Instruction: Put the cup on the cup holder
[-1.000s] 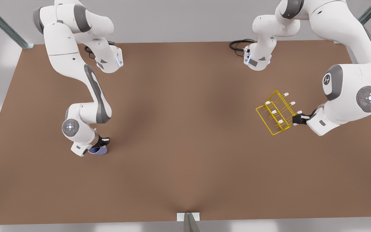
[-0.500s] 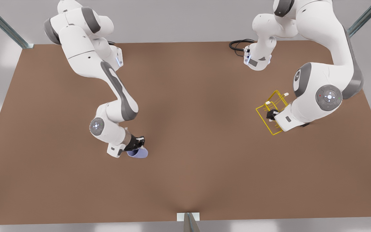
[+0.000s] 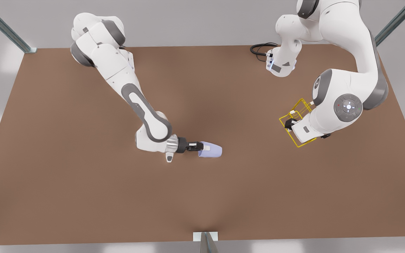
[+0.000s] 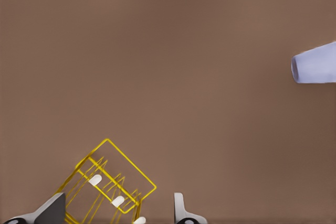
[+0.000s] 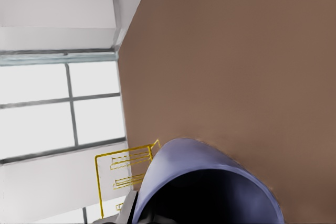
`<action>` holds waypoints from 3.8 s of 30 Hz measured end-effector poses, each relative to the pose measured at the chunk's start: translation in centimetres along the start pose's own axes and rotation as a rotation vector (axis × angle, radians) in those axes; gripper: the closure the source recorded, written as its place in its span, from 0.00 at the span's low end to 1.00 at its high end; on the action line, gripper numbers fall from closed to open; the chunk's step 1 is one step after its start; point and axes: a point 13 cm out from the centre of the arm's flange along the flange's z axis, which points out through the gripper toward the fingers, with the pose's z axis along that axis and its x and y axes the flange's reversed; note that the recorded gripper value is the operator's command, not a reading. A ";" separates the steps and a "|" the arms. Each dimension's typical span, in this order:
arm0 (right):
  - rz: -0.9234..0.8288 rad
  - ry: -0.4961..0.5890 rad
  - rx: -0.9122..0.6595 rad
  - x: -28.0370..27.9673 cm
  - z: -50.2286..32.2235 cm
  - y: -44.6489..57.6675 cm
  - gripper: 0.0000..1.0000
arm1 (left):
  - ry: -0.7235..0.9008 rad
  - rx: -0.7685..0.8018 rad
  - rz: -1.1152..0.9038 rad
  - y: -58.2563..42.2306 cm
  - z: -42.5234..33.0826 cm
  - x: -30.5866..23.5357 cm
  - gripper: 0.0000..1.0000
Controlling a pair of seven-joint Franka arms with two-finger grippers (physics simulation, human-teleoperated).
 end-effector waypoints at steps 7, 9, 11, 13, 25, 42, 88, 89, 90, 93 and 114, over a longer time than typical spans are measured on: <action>-0.001 -0.003 -0.145 1.5 5.4 -2.6 0.79 | 0.009 -0.002 -0.002 0.1 0.4 0.0 0.00; -0.037 0.002 -0.174 1.9 7.5 -2.5 0.79 | 0.011 -0.002 -0.002 0.1 0.5 -0.1 0.00; -0.068 0.001 -0.189 2.3 8.4 -2.7 0.79 | 0.014 -0.002 -0.002 0.1 0.7 -0.1 0.00; -0.098 -0.011 -0.192 1.9 8.2 -3.3 0.66 | 0.016 -0.002 -0.002 0.1 0.8 -0.1 0.00; -0.269 -0.045 -0.115 0.7 4.1 -6.7 0.18 | 0.023 -0.006 -0.004 0.2 1.2 -0.3 0.00; -0.866 0.086 0.613 -7.7 -47.4 -4.1 0.00 | 0.019 -0.042 0.573 -19.1 11.9 -6.9 0.00; -0.298 0.126 1.252 -3.8 -64.7 7.8 0.00 | -0.241 -0.026 1.214 -25.1 27.2 -17.6 0.00; -0.296 0.122 1.252 -3.9 -64.7 7.8 0.00 | -0.246 -0.027 1.208 -25.1 27.2 -17.8 0.00; -0.294 0.120 1.252 -3.9 -64.6 7.8 0.00 | -0.254 -0.029 1.201 -25.2 26.9 -18.1 0.00; -0.286 0.109 1.253 -3.9 -64.8 7.9 0.00 | -0.270 -0.031 1.178 -25.2 26.6 -18.6 0.00; -0.261 0.077 1.257 -4.5 -64.6 7.7 0.00 | -0.365 -0.011 0.913 -26.4 28.6 -21.9 0.00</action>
